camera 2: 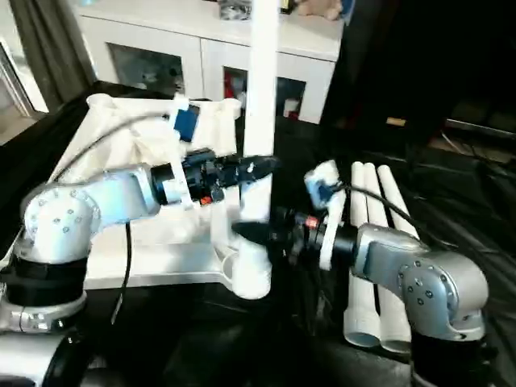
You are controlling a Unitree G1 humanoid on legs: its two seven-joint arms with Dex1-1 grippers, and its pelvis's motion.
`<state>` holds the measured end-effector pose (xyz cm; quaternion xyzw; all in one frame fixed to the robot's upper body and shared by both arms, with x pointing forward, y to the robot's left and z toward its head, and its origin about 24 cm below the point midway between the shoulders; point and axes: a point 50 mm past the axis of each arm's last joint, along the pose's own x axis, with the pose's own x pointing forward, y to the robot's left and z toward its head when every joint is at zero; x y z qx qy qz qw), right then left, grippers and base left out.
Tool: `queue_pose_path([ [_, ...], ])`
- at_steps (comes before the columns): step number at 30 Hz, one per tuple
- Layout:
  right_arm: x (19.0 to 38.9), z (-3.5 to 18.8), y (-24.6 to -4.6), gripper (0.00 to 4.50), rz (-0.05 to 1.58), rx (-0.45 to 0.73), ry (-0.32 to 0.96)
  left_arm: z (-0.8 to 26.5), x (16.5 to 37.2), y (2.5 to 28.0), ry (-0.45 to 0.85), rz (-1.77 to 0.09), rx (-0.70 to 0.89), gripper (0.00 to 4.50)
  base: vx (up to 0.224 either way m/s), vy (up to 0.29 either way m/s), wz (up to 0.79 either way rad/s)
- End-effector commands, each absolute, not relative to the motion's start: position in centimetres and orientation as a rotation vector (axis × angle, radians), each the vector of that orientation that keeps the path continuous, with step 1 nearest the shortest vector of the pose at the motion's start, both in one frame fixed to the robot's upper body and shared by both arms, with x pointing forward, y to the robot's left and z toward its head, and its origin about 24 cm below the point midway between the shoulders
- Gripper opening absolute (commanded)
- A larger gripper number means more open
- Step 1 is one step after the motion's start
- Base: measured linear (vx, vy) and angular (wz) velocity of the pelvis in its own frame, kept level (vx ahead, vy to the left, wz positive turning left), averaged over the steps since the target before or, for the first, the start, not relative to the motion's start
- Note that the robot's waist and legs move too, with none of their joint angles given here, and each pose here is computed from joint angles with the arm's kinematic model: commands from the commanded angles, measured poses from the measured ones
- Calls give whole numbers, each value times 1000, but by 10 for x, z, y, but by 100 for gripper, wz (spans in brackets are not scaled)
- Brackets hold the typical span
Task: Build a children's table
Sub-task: Pick table leg
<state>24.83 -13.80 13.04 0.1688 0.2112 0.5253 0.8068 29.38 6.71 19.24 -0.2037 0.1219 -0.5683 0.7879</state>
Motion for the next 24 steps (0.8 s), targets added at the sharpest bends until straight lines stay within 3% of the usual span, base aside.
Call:
queue_pose_path([
  [1, 250, 133, -138, 308, 1137, 349, 471, 198, 293, 64, 240, -1261, -418, 183, 0, 0, 0],
  [16, 247, 127, -135, 308, 1175, 345, 527, 199, 286, 61, 237, -1348, -424, 183, 0, 0, 0],
  [24, 246, 126, -135, 232, 1185, 351, 540, 201, 287, 60, 224, -1351, -434, 183, 0, 0, 0],
])
